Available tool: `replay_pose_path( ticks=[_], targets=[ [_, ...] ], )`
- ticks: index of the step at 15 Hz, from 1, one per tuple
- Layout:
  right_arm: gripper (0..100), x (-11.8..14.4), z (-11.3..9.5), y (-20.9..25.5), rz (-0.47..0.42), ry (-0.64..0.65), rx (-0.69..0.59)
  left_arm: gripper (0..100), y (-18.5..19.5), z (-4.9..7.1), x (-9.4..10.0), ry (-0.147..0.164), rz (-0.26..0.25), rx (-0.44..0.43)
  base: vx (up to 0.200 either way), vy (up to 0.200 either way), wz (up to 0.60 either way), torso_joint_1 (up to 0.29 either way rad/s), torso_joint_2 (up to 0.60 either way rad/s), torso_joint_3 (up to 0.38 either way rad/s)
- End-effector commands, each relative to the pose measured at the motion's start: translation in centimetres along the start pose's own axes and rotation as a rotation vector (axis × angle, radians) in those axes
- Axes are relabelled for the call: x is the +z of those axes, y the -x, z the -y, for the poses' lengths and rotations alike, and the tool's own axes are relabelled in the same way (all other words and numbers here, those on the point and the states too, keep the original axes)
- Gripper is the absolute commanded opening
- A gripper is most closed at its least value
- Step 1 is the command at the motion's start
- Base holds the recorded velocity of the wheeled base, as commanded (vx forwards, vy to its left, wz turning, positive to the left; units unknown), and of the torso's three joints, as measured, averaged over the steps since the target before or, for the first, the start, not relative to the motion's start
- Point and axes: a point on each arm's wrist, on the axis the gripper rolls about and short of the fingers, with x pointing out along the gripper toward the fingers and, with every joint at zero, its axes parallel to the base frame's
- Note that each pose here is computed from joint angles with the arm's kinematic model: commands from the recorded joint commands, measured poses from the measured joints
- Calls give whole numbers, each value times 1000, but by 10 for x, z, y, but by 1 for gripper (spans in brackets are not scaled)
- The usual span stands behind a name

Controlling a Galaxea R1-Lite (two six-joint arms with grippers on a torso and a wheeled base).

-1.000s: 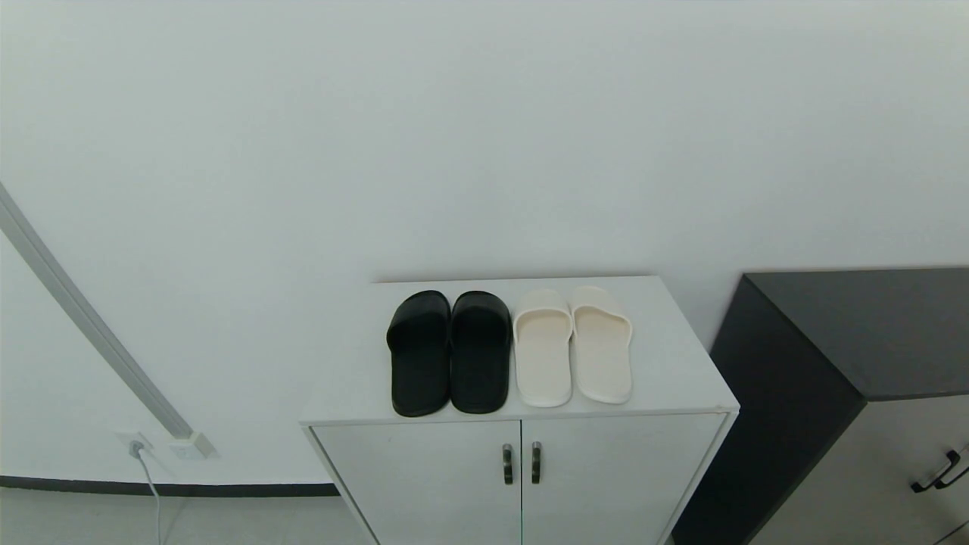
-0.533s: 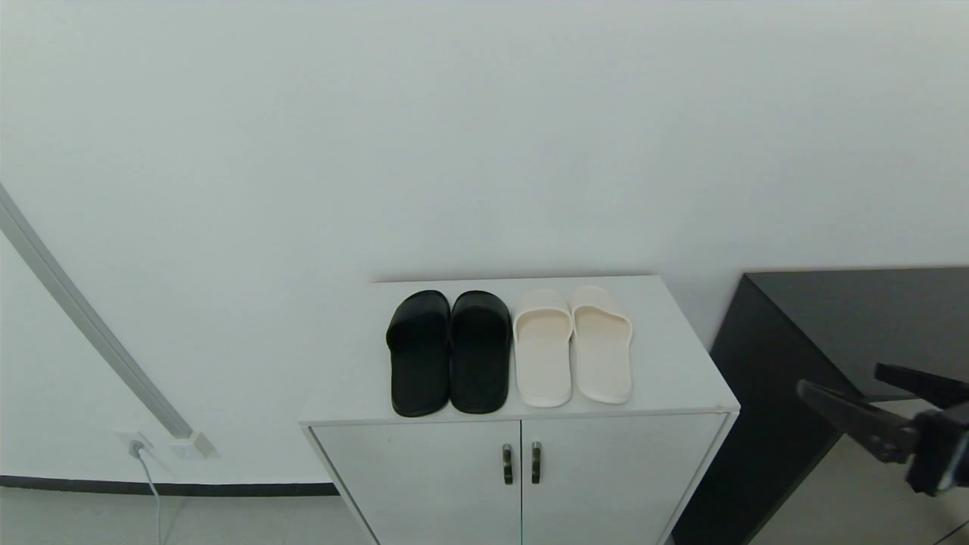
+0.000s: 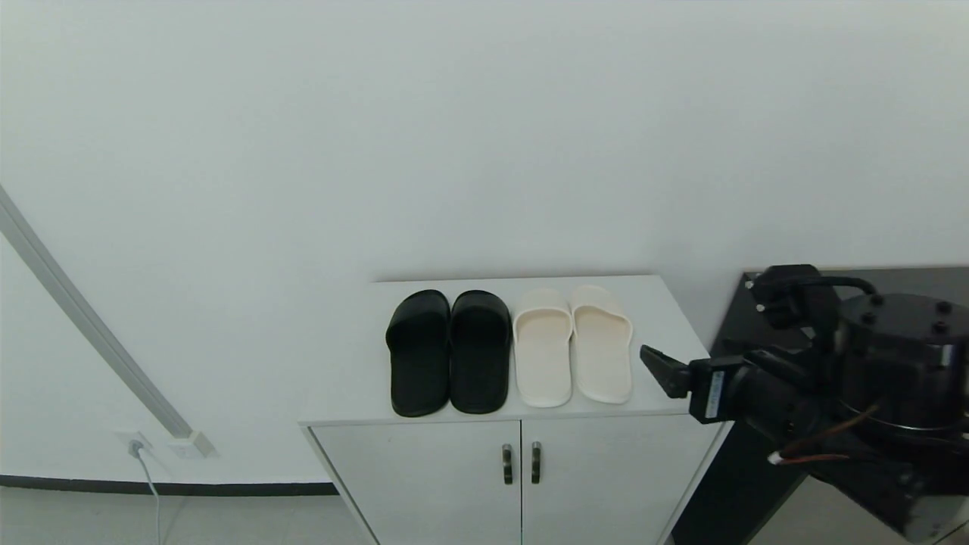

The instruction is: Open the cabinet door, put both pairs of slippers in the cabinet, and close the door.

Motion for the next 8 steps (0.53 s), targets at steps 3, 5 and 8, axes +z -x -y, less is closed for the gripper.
replay_pose_path(
  ticks=[3,5,8],
  targets=[
    [100,-25,-57,-82,24,15,-121,0,0,0,0,1,-1,1,0,0,0,0,0,0],
    [100,-33,-70,-102,23,21,-131,0,0,0,0,1,1,2,0,0,0,0,0,0],
    [100,-38,-77,-119,24,22,-134,0,0,0,0,1,-1,3,0,0,0,0,0,0]
  ],
)
